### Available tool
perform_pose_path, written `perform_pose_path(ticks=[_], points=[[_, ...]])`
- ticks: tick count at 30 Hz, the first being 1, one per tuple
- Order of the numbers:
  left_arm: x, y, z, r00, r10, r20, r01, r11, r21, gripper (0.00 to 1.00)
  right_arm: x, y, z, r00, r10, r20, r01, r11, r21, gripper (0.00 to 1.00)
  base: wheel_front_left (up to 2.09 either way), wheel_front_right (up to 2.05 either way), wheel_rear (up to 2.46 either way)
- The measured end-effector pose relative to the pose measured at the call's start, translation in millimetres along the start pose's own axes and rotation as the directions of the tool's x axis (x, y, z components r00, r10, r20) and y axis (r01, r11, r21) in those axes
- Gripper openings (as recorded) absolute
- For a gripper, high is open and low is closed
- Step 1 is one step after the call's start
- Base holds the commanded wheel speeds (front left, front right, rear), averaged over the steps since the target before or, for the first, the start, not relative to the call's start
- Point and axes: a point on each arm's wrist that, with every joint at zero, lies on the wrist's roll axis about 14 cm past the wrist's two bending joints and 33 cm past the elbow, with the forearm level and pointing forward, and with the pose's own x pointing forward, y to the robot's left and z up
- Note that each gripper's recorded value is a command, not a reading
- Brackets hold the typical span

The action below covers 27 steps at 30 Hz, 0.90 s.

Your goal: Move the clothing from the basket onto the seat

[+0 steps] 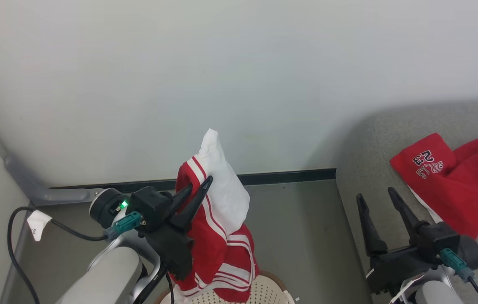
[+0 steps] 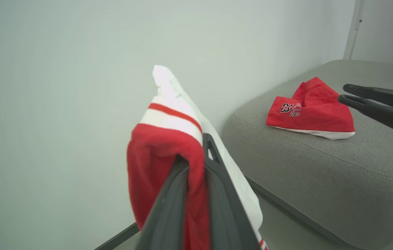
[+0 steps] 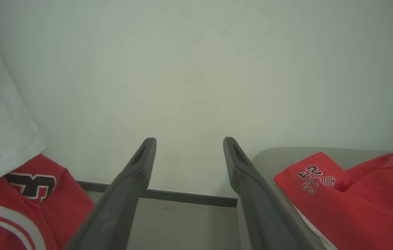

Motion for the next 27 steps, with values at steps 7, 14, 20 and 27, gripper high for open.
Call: perform_pose_path(ticks=[7, 14, 20, 27], points=[[2, -14, 21, 0.999, -0.042, 0.03, 0.041, 0.999, 0.022, 0.0, -3, 28, 4, 0.995, 0.102, 0.004, -0.102, 0.995, -0.019, 1.0, 0.0, 0.0, 0.0], [5, -25, 31, 0.996, -0.078, 0.033, 0.077, 0.997, 0.025, 0.0, 1, 55, 2, 0.979, 0.205, -0.015, -0.205, 0.977, -0.053, 1.0, 0.0, 0.0, 0.0], [10, -37, 40, 0.993, -0.111, 0.034, 0.11, 0.993, 0.032, 0.0, -3, 83, -18, 0.951, 0.298, -0.084, -0.304, 0.95, -0.071, 1.0, 0.0, 0.0, 0.0], [12, -46, 53, 0.99, -0.134, 0.045, 0.132, 0.99, 0.042, 0.0, -11, 134, -33, 0.881, 0.453, -0.139, -0.466, 0.881, -0.084, 1.0, 0.0, 0.0, 0.0]])
